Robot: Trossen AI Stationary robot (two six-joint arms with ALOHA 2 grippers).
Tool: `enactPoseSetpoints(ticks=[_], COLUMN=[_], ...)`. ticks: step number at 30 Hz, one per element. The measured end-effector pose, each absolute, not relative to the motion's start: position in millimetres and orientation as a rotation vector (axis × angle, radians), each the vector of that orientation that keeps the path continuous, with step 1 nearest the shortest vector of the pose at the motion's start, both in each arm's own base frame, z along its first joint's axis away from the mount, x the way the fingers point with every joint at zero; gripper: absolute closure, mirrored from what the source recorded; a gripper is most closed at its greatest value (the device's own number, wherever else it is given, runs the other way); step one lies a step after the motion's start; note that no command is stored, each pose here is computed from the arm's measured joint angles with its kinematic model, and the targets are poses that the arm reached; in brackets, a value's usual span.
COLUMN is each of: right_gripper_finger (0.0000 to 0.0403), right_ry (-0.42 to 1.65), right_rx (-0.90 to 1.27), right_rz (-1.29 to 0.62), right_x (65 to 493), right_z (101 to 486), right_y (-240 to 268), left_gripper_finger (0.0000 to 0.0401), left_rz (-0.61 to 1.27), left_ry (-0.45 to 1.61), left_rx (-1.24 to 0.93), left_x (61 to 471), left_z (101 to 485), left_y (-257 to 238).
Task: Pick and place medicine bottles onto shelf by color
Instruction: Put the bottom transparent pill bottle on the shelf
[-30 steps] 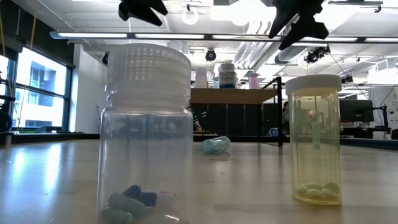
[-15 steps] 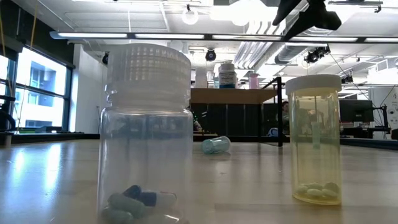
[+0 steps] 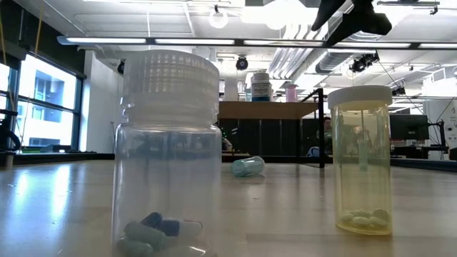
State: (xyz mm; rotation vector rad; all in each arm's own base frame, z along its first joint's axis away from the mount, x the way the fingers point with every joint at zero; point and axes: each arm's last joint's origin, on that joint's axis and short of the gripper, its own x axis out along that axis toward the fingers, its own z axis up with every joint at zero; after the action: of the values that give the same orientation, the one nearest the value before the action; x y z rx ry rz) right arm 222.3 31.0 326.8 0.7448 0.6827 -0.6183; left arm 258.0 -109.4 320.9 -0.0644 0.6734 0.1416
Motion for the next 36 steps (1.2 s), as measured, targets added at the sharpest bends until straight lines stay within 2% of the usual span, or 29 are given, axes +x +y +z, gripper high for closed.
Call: enactPoseSetpoints(ticks=[14,36], right_gripper_finger=[0.0208,0.0208], right_ry=[0.743,0.754], right_rx=[0.718,0.696], right_rz=[-0.579,-0.567], right_x=[227.9,228.5], right_z=[321.2,320.5], right_y=[33.4,33.6], left_gripper_finger=[0.0167,0.0167], left_rz=[0.066,-0.043], left_ry=[0.643,0.623], left_rx=[-0.077,-0.044], left_x=[289.5,336.7], left_z=[284.0,215.0], left_y=[-158.0,-195.6])
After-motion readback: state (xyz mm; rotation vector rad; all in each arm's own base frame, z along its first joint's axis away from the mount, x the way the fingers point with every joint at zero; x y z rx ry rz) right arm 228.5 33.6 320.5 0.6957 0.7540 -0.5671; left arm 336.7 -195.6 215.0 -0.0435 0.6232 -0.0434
